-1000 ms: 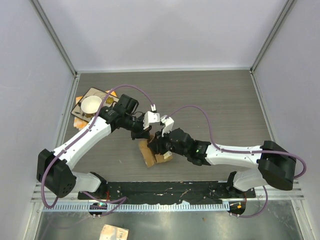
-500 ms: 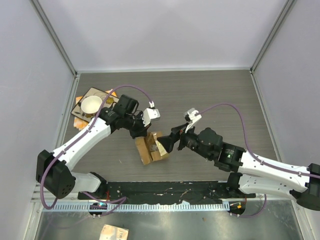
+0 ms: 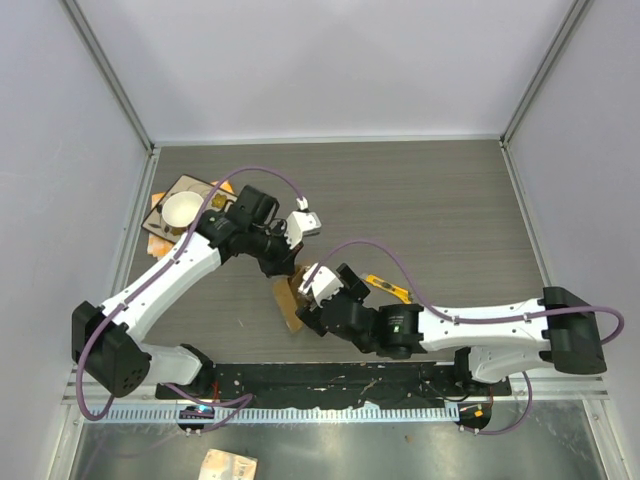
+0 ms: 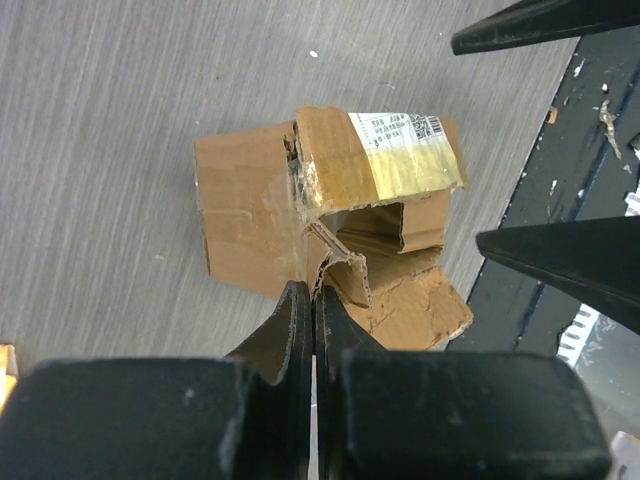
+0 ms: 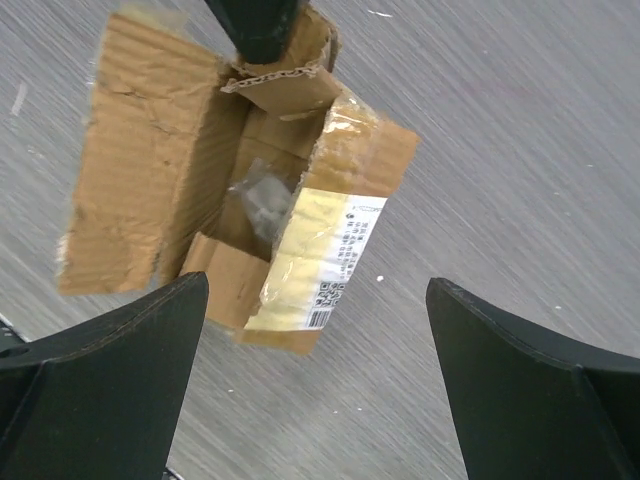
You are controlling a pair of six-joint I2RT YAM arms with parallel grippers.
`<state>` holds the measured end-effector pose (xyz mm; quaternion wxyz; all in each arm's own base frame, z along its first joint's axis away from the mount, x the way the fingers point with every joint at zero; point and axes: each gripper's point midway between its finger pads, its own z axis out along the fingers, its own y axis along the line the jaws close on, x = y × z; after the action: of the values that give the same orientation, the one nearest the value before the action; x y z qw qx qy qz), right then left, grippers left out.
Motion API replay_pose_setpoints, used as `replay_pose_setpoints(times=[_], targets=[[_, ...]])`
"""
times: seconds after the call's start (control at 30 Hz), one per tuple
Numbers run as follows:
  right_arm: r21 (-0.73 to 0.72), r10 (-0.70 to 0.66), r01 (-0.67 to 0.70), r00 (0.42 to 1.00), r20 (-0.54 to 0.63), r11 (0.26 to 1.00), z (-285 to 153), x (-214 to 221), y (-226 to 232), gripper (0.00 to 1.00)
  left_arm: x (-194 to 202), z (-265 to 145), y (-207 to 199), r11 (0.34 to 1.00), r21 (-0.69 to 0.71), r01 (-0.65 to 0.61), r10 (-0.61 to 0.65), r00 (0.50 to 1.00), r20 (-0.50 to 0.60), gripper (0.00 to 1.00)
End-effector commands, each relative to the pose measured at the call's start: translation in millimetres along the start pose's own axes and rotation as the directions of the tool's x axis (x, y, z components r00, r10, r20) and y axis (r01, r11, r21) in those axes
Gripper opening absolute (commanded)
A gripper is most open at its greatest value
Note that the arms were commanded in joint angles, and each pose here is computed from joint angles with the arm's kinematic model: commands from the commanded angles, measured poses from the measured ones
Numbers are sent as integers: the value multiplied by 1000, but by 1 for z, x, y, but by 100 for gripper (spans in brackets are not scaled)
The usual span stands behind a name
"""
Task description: Unpack the express box
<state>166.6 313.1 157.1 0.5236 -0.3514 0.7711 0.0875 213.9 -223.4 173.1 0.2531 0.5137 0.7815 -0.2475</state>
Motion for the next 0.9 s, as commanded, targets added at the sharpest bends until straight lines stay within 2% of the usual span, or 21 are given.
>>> replay_pose_setpoints(times=[0.0, 0.2, 0.33, 0.5, 0.77, 0.87], targets=[[161, -15, -5, 992, 124, 987, 0, -41, -22, 96, -13, -9, -12, 999, 42, 19, -20, 999, 31, 0], [230, -43, -1, 981, 188, 973, 10, -52, -26, 85, -17, -15, -32, 989, 139, 54, -59, 998, 29, 0], [214, -67, 31, 985, 162, 976, 23, -43, -17, 78, -19, -20, -39, 984, 164, 66, -73, 997, 38, 0], [223, -85, 55, 988, 127, 973, 32, -29, -12, 75, -23, -26, -45, 982, 177, 72, -82, 995, 52, 0], [330, -152, 105, 981, 122, 938, 35, -32, -25, 49, -23, -30, -54, 972, 221, 81, -94, 994, 49, 0], [321, -135, 82, 980, 147, 944, 35, -37, -24, 35, -22, -29, -54, 972, 220, 84, -95, 995, 43, 0]])
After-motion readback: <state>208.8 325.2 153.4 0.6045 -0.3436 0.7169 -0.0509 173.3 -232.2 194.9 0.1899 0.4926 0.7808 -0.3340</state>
